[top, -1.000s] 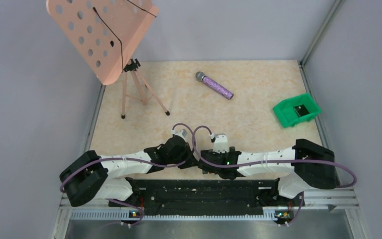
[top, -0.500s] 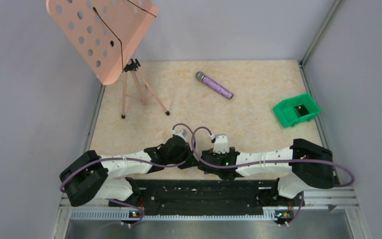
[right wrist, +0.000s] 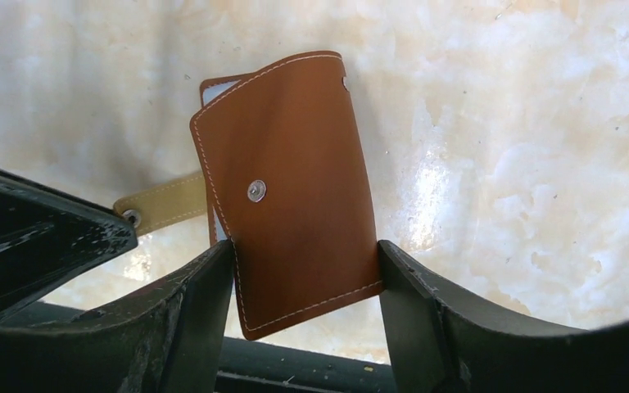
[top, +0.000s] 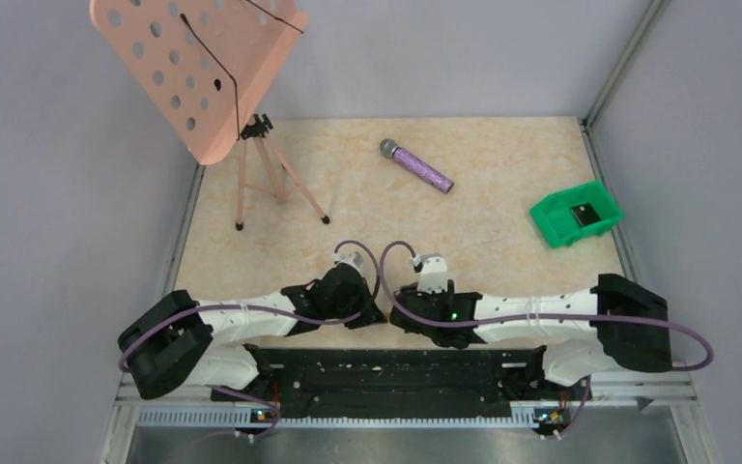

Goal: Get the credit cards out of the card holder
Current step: Open the card holder at the center of the board.

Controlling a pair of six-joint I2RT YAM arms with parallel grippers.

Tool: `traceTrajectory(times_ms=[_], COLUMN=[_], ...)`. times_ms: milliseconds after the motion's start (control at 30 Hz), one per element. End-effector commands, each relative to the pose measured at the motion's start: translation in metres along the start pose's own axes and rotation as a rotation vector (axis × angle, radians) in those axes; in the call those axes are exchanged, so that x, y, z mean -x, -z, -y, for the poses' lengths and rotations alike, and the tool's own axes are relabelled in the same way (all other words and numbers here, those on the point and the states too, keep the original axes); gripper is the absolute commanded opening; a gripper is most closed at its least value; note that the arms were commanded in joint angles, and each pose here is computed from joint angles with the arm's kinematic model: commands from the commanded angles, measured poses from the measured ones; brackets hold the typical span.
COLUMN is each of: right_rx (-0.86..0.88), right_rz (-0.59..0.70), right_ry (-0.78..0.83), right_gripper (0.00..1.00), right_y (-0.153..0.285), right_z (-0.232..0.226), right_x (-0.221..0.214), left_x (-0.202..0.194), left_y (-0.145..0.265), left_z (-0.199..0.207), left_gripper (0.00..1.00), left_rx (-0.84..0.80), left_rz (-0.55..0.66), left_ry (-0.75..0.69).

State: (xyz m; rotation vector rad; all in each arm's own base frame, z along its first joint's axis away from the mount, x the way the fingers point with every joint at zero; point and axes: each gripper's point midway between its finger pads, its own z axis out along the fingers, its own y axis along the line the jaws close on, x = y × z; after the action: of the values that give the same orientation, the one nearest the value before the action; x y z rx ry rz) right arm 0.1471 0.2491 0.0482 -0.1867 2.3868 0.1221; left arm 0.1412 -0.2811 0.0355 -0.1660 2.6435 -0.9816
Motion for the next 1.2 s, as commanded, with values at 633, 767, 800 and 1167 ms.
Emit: traceTrajectory(times_ms=[633, 767, 800, 1167], right_rx=[0.009, 0.009, 0.01, -0.022], right_rz=[0.104, 0.113, 0.116, 0.097], right_ry=[-0.171, -0.172, -0.177, -0.223], right_gripper=[0.7, 0.69, 0.68, 0.64], right_y=[0.009, 0.01, 0.011, 0.004], right_z=[0.046, 0.052, 0.053, 0.077], right_x=[0.029, 0.031, 0.032, 0.033], left_x=[0.013, 0.017, 0.016, 0.019], left_y=[-0.003, -0.004, -0.003, -0.005], left_z=[0.003, 0.005, 0.0, -0.004], left_gripper=[0.0, 0.0, 0.0, 0.0], left_rx=[0.025, 0.031, 0.056, 0.088], left_rz=[0.043, 0.055, 0.051, 0.058], left_ry=[-0.035, -0.049, -0.05, -0.075])
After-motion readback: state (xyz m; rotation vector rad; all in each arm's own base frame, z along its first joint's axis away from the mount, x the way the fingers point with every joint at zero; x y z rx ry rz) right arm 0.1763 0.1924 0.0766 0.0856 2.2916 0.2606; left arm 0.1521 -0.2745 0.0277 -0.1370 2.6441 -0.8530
